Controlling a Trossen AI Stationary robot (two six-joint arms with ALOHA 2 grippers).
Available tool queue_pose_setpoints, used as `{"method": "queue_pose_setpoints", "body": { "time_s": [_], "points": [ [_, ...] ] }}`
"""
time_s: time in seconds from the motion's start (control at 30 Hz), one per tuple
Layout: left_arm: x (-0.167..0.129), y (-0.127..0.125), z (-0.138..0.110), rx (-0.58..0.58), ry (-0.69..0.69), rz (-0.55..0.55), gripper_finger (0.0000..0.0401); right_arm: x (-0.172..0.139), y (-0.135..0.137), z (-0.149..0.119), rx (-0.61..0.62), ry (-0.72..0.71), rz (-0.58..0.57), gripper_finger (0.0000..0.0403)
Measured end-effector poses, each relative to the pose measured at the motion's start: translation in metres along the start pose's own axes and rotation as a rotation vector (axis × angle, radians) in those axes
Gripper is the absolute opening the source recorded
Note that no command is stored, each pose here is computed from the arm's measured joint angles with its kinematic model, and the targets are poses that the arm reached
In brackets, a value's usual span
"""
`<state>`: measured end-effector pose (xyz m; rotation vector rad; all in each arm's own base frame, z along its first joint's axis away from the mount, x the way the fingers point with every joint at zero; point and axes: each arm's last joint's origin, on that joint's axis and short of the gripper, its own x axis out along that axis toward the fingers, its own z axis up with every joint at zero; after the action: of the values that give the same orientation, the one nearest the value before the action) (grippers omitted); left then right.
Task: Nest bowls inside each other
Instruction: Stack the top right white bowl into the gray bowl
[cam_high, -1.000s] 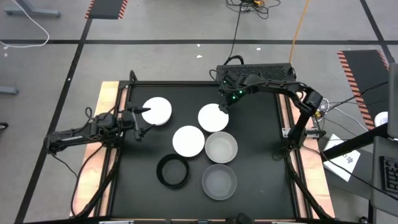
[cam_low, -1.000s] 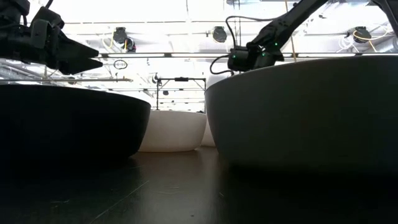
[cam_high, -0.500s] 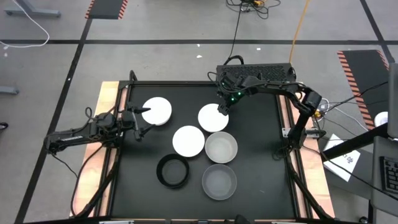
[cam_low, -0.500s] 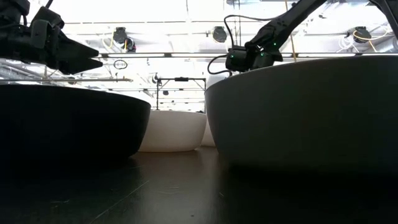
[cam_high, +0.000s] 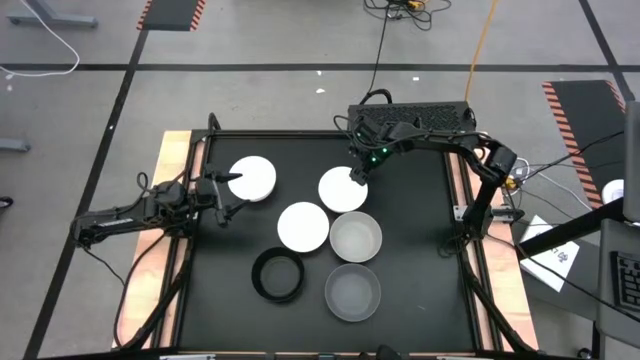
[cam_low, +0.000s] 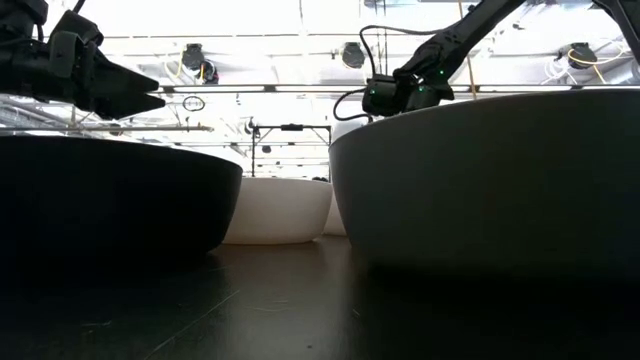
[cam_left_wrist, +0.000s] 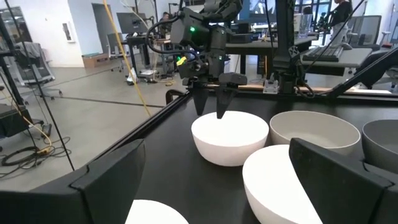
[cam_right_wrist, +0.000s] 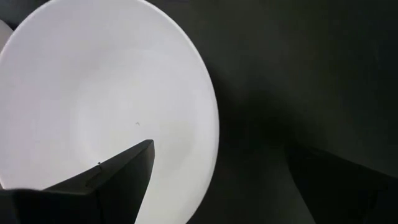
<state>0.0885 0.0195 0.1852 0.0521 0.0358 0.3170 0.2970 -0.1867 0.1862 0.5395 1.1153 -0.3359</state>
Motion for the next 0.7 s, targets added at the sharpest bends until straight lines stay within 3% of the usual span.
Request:
{"method": "queue_pose_setpoints", "body": {
  "time_s": [0.5, 0.7],
  "points": [
    [0.0000, 0.0000, 0.0000, 0.000, 0.000, 0.000, 0.0399, 0.0001, 0.0002, 0.0005, -0.023, -0.006, -0.004, 0.0349],
    [0.0000, 0.0000, -0.0001, 0.000, 0.001, 0.000, 0.0399, 0.0003, 0.0009, -0.0004, -0.031, 0.003, -0.004, 0.0314]
  ]
}}
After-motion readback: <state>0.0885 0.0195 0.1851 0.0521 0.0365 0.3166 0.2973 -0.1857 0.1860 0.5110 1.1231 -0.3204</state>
